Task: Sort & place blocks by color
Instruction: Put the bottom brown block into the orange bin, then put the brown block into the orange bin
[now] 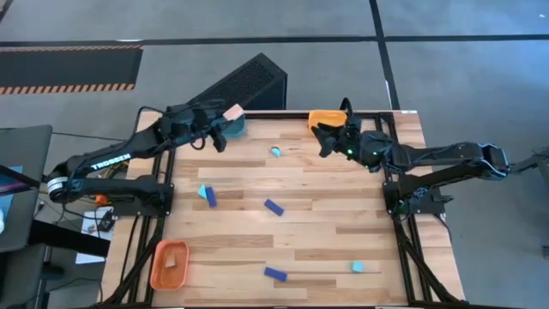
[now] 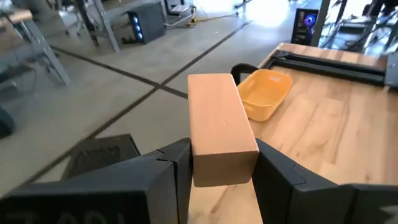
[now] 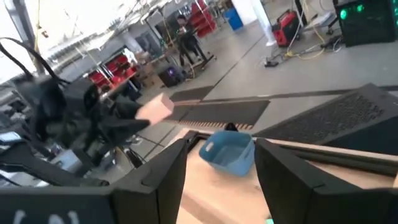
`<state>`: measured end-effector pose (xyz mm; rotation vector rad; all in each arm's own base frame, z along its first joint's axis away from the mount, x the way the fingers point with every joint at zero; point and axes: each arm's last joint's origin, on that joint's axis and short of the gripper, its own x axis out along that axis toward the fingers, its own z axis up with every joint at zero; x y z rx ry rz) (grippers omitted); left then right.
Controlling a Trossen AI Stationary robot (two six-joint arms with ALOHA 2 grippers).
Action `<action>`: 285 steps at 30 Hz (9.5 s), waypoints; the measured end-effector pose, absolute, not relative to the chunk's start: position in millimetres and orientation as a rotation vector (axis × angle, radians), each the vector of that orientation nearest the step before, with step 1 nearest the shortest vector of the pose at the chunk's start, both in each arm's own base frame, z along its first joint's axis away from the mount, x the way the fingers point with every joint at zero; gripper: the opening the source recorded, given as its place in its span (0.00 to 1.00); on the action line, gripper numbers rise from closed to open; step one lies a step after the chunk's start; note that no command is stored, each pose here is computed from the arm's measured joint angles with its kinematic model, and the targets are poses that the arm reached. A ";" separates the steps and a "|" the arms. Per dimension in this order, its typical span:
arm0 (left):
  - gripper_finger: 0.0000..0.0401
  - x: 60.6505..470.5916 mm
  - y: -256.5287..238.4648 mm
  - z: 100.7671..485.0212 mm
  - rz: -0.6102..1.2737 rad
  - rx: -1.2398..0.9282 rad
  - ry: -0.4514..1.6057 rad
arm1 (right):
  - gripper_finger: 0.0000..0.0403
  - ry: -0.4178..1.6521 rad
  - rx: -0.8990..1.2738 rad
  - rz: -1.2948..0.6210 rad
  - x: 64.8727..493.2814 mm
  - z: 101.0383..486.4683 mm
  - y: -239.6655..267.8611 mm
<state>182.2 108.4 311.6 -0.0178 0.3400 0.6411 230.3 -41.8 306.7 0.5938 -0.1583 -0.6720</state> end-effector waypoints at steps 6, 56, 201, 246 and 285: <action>0.26 171.8 89.3 328.9 0.617 -0.139 0.426 | 0.49 -0.156 0.616 -0.685 232.6 303.4 -48.4; 0.27 149.1 -106.1 246.8 0.695 -0.553 1.133 | 0.29 0.215 0.828 -0.508 188.9 211.5 91.4; 0.36 140.5 -74.0 291.1 0.530 -0.479 0.838 | 0.44 0.559 0.711 -0.448 292.0 202.1 -66.3; 0.35 171.3 104.0 265.4 0.585 -0.318 1.183 | 0.06 1.366 0.437 -0.443 354.7 205.2 -114.8; 0.52 269.4 89.9 282.7 0.391 -0.619 0.452 | 0.14 0.799 0.311 -0.465 308.9 214.5 -46.8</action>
